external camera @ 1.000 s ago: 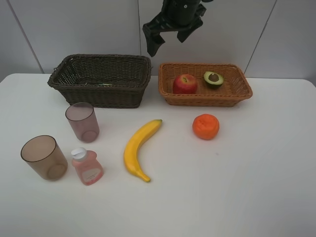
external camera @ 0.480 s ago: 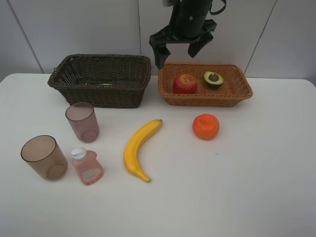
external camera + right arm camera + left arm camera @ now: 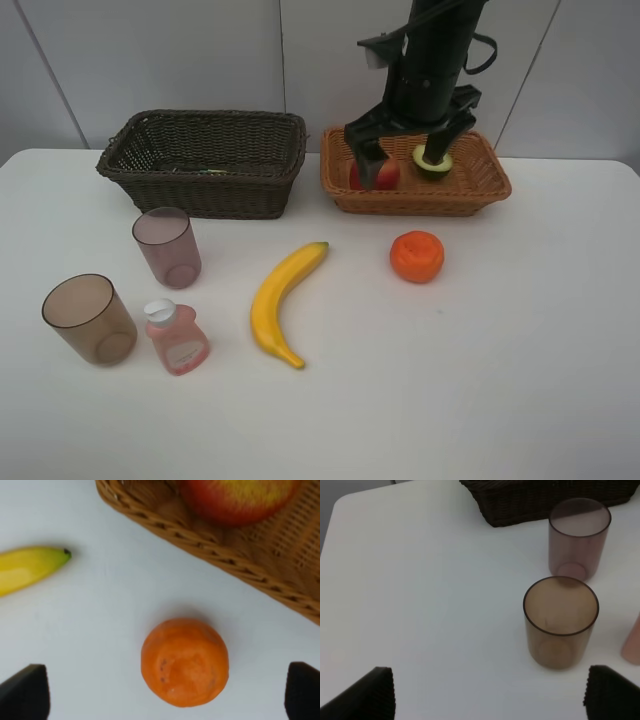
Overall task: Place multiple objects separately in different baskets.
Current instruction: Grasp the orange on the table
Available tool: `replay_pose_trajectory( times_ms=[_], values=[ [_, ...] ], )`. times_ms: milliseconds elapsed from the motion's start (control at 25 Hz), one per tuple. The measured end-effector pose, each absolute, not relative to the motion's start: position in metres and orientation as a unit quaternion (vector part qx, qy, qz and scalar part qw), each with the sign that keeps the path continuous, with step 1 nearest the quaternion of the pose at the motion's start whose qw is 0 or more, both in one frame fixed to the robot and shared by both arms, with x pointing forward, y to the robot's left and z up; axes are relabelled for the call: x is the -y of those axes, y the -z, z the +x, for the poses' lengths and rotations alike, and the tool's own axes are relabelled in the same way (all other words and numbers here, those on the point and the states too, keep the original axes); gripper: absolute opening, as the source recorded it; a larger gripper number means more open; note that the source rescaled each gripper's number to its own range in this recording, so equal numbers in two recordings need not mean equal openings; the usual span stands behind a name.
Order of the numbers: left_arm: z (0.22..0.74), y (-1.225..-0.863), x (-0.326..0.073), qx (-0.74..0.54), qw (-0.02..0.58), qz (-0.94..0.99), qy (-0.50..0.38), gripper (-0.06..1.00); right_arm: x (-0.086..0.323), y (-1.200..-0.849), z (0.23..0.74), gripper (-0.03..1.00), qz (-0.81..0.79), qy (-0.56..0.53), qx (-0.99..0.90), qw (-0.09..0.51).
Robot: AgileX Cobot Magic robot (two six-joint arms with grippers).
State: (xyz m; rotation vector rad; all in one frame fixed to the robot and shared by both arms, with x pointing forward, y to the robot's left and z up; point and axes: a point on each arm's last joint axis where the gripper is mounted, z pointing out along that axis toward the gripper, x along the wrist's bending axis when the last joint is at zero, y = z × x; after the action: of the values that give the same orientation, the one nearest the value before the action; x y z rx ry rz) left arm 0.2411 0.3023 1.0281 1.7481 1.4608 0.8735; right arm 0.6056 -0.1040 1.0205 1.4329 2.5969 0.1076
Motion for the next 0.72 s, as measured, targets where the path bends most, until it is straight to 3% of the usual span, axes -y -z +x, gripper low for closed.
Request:
replay_pose_trajectory(
  times_ms=[720],
  values=[
    [0.241, -1.028, -0.302, -0.562, 0.344, 0.673, -0.336, 1.00, 0.126, -0.964, 0.598, 0.98, 0.475, -0.037, -0.877, 0.064]
  ],
)
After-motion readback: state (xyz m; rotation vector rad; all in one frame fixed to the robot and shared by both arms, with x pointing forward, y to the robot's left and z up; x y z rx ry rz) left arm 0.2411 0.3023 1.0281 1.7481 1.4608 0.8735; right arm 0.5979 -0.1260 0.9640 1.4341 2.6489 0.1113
